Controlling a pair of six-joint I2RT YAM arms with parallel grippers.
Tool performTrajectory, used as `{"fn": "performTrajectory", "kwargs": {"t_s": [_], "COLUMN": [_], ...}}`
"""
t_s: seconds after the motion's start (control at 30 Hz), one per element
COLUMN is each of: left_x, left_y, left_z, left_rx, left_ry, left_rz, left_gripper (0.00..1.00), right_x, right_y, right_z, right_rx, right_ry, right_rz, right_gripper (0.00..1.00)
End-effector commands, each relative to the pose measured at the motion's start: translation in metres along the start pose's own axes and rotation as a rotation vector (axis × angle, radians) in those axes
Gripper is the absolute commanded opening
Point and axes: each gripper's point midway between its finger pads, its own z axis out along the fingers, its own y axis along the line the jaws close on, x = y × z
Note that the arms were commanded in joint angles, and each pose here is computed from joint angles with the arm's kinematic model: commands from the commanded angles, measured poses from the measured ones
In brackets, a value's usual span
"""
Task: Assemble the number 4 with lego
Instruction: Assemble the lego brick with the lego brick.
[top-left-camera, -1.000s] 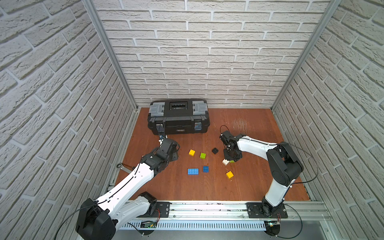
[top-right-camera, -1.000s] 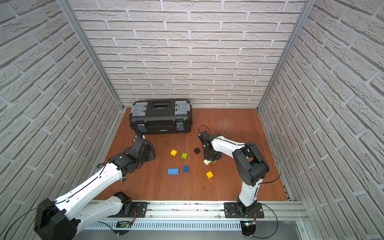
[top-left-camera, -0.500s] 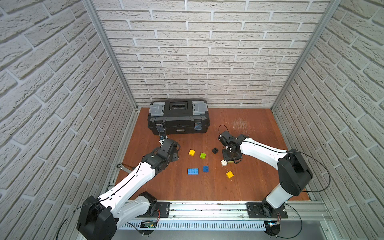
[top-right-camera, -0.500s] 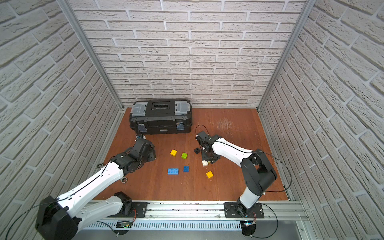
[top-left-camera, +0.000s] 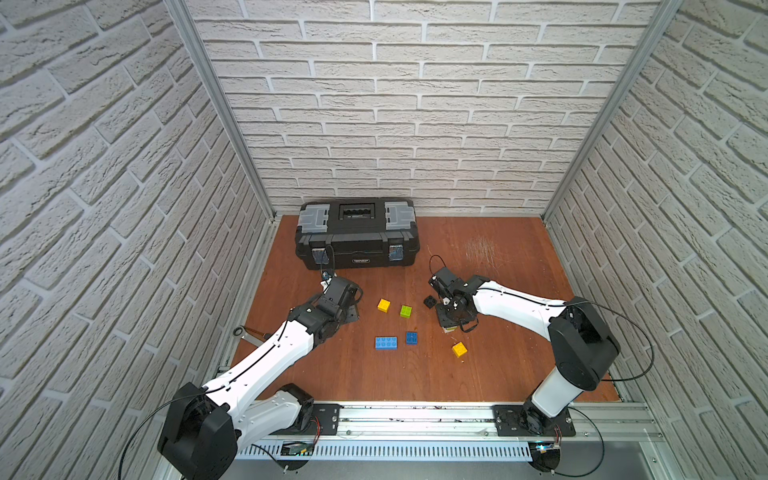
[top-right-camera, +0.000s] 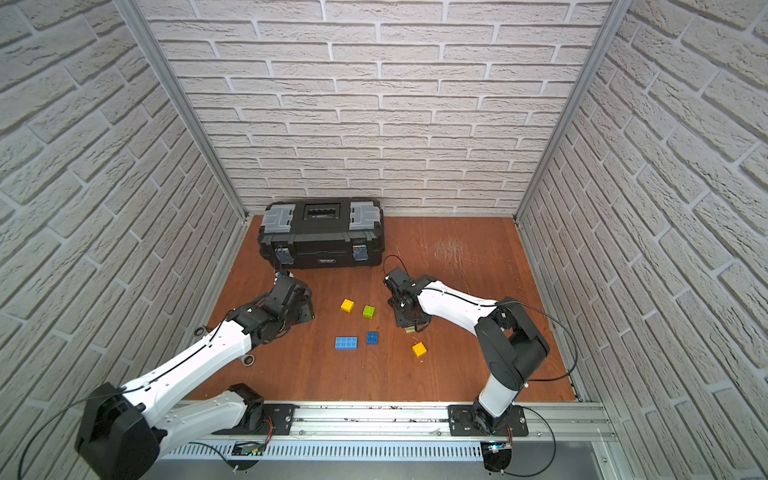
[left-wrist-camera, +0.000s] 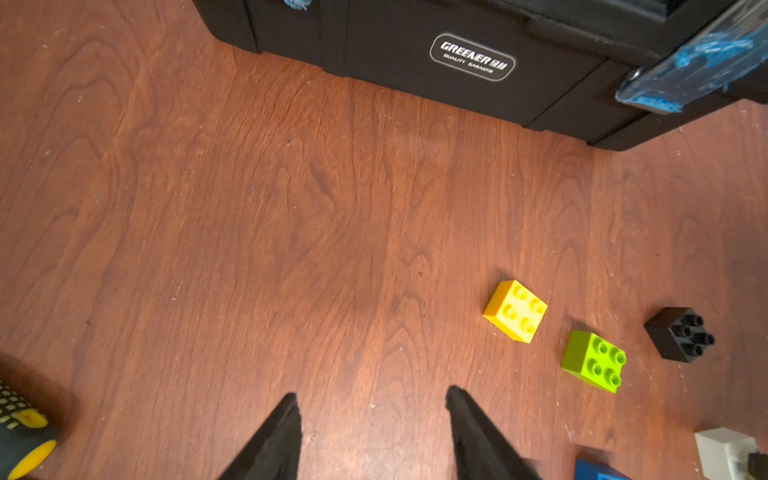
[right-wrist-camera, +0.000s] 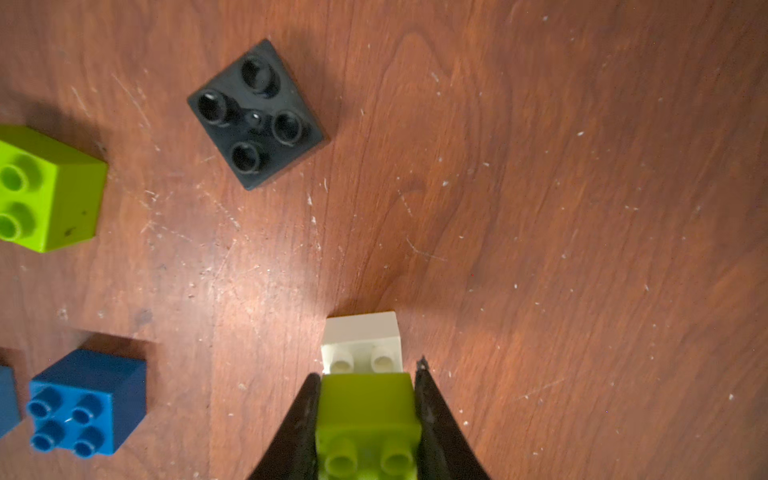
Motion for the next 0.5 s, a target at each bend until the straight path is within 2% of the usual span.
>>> {"fn": "performTrajectory", "kwargs": {"t_s": [0.0, 0.3, 0.47], "left_x": [-0.001, -0.004, -0.008], "left_y": [-0.001, -0.004, -0.006], "left_z": [0.004, 0.006, 0.005], "left_rx": [0.006, 0.005, 0.006], "left_ry": [-0.008, -0.008, -0.016], "left_rz": [-0.021, -0.028, -0.028], "left_gripper": [0.59, 0.59, 0.58], "right_x": [0.001, 0.001, 0.019], "right_y": [0.0, 0.0, -0.004], "right_z": [0.008, 0.022, 0.035], "right_rx": [0.004, 0.021, 0.045], "right_ry": [-0.004, 0.0, 0.091], "right_rz": [-0.034, -0.079, -0.101], "right_gripper": [0.02, 0.02, 0.02]}}
